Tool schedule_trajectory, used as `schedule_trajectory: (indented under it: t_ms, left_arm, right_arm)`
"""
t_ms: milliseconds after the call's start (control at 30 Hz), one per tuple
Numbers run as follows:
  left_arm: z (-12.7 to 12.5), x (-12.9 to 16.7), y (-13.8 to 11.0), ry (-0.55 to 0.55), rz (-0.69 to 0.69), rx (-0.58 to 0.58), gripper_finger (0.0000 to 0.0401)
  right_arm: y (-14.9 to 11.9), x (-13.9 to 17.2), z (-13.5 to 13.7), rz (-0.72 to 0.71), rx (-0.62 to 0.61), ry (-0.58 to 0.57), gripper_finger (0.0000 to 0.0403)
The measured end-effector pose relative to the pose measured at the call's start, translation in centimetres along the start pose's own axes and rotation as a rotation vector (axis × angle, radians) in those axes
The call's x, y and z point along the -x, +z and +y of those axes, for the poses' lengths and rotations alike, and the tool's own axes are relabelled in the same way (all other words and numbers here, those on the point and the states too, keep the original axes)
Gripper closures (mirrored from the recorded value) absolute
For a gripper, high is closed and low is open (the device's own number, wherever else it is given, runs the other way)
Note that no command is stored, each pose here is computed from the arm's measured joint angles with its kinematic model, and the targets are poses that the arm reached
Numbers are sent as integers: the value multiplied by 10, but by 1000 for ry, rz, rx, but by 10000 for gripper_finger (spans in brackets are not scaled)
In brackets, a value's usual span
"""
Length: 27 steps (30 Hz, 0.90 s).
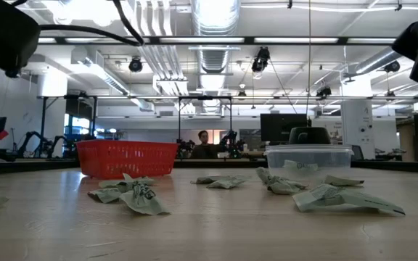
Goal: Pick and place items into bin
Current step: Put the stevia packet into the red bin
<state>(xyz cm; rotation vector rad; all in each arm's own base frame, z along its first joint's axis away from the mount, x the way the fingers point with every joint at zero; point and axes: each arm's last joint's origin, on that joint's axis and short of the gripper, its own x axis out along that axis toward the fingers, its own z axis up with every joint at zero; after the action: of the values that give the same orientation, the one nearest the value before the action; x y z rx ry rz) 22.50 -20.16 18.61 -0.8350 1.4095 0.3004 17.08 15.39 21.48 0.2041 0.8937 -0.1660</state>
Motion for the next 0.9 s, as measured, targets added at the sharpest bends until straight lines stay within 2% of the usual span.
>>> schedule_trajectory:
  t_ms: [233,367,567,900]
  left_arm:
    - [-1,-7,1,9,-1,45,185]
    - [-5,-18,3,-1,-2,66,158]
    - [-8,-34,5,44,8,98,150]
    - [-5,-38,5,84,2,136,156]
  right_arm:
    - [-1,-2,0,-3,0,5,343]
    - [-1,-2,0,-5,-1,7,342]
    - [-1,-2,0,-7,-6,11,346]
    - [0,-2,2,-20,-20,30,346]
